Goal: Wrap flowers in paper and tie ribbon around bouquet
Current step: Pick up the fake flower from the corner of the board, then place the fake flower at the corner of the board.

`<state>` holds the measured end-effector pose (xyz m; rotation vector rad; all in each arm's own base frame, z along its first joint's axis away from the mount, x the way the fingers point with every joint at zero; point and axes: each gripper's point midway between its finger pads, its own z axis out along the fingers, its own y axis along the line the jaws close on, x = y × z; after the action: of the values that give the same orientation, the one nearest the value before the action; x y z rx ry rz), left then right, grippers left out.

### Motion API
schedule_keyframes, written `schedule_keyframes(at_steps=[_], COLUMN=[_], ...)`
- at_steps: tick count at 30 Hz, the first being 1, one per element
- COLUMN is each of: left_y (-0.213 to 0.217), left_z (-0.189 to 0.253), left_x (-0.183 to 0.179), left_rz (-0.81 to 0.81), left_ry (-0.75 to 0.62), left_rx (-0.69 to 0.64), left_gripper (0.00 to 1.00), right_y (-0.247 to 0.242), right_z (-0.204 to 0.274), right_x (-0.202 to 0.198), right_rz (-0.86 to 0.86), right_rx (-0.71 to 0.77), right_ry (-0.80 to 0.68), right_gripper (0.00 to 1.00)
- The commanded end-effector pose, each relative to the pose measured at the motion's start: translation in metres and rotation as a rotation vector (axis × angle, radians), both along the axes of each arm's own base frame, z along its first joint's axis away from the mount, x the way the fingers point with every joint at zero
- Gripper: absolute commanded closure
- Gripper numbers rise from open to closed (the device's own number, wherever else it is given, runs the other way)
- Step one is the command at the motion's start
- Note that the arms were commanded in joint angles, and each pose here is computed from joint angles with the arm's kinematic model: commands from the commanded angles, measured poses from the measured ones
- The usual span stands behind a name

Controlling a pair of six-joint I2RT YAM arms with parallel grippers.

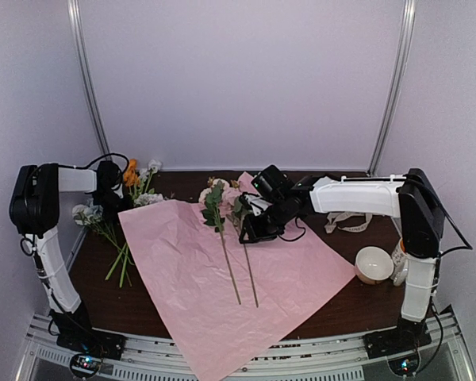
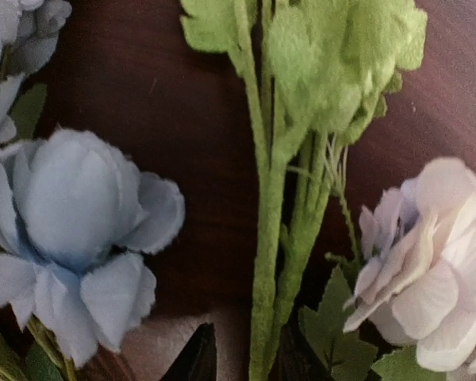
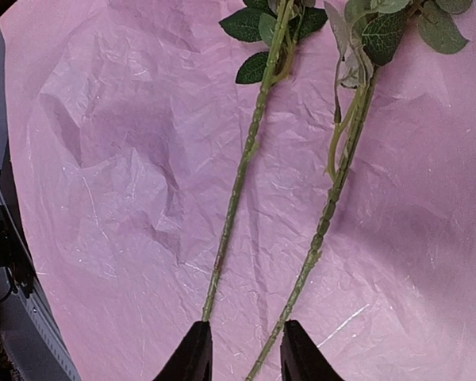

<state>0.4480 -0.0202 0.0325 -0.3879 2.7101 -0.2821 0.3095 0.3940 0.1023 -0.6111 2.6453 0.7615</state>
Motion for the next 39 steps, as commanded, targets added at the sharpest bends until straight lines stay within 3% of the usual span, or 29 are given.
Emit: schedule_keyframes(at_steps=[1,9,15,18,26,31,39], left_y=[-0.015,-0.011,-0.002,0.01,0.019,0.016,0.02], left_z=[-0.002,-0.006,-0.009,-0.009,0.059,0.086,0.039], left_x=[-0.034,-0.052,-0.066,-0.073,-0.047,-0.04,-0.074], left_rz=[-0.071,-0.071,-0.085,-0.088,0.013,0.045,0.211], left_ry=[0.102,0.167,0.231,0.255,-0.002,-0.164,-0.071], left_rx=[0.113,0.161,0.221,0.289,0.288,0.198,0.118], left_gripper=[0.7,0.84,0.85,1.0,1.0,1.0,1.0], right_y=[-0.001,-0.004,-0.007,-0.007,-0.007,-0.011,-0.009], right_z=[0.021,0.025,0.03,0.032,0.038,0.036,0.036], right_x=[0.004,0.001,0.0,0.0,0.002,0.002,0.001], right_rz=[0.004,0.037,0.048,0.056,0.062,0.055,0.062], right_rx=[0.009,-0.01,-0.006,-0.004,0.001,-0.002,0.01], right_ry=[-0.06,-0.071,-0.091,-0.096,-0.108,-0.11,-0.098], right_gripper=[0.69,0.69,0.69,0.69,0.69,0.69,0.69])
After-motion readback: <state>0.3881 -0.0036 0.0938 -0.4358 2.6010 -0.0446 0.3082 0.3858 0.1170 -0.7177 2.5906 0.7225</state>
